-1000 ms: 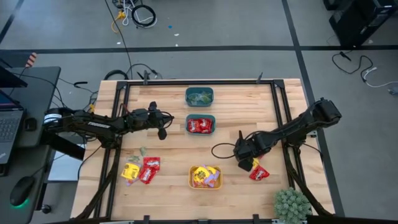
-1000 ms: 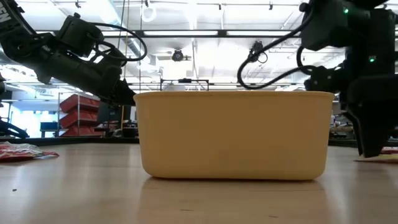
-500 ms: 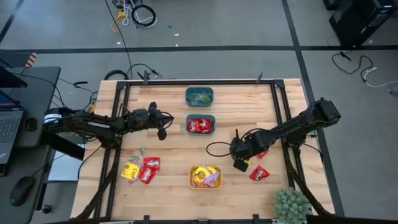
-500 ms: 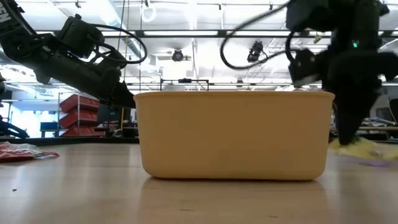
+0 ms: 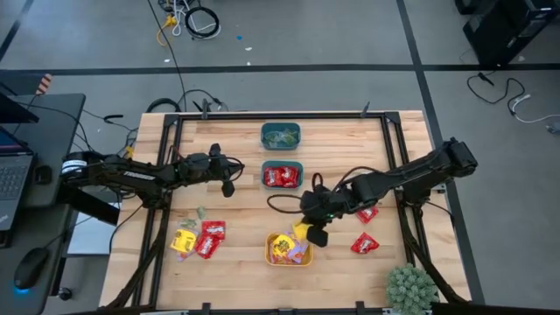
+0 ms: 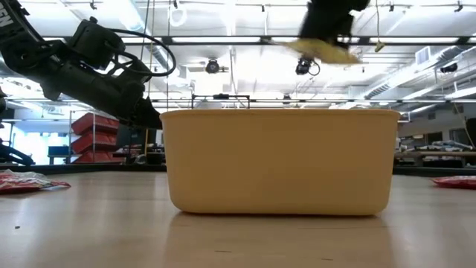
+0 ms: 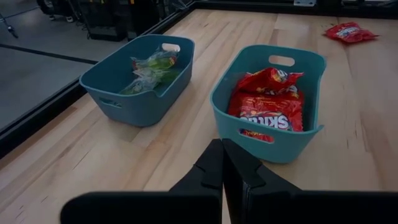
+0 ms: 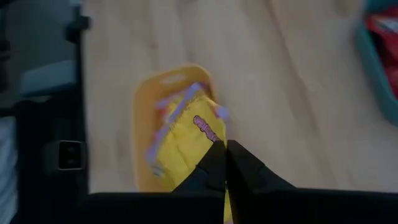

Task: Sort candy
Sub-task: Put the yellow candy into the yellow bin

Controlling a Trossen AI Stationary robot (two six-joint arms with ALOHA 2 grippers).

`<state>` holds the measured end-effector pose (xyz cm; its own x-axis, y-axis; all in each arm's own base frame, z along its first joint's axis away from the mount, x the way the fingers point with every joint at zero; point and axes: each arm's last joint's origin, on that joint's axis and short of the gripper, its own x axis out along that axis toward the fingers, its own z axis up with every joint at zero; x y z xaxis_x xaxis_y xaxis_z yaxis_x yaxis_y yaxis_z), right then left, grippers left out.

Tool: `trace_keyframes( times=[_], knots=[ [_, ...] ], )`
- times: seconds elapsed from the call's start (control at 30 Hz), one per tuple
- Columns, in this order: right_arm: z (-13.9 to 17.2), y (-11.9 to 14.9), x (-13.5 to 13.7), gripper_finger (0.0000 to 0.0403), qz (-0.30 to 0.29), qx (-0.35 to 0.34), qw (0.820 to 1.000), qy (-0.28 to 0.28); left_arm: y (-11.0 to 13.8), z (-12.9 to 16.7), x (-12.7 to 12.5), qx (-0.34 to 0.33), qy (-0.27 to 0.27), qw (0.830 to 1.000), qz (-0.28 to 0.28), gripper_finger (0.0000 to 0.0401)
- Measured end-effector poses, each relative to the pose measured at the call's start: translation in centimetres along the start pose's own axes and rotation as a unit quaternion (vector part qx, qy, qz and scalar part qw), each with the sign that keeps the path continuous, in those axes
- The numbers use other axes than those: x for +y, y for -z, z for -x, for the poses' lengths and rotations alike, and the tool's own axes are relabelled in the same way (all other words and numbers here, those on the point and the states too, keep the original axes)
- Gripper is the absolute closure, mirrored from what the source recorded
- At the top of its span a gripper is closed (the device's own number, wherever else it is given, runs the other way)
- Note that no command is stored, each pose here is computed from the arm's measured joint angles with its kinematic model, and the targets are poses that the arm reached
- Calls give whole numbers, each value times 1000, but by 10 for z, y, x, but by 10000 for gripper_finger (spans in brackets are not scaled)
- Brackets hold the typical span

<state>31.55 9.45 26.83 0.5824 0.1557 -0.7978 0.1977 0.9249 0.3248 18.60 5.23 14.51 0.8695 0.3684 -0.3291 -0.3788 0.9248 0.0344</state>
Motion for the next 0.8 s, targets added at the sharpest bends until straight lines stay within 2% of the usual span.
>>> trace_keyframes(
  times=[0.1, 0.33, 0.43, 0.8],
  knots=[
    [-13, -3, 3, 402, 15, 1, 1000, -14, 0, 0, 0, 0, 0, 1000, 0, 398],
    [-55, 5, 2, 403, 19, 64, 997, -25, 0, 0, 0, 0, 0, 1000, 0, 398],
    [-65, 6, 2, 403, 17, 69, 997, -24, 0, 0, 0, -1, 0, 1000, 0, 398],
    [-71, 9, 10, 402, -92, 54, 994, -20, 0, 0, 0, -1, 0, 1000, 0, 398]
  ],
)
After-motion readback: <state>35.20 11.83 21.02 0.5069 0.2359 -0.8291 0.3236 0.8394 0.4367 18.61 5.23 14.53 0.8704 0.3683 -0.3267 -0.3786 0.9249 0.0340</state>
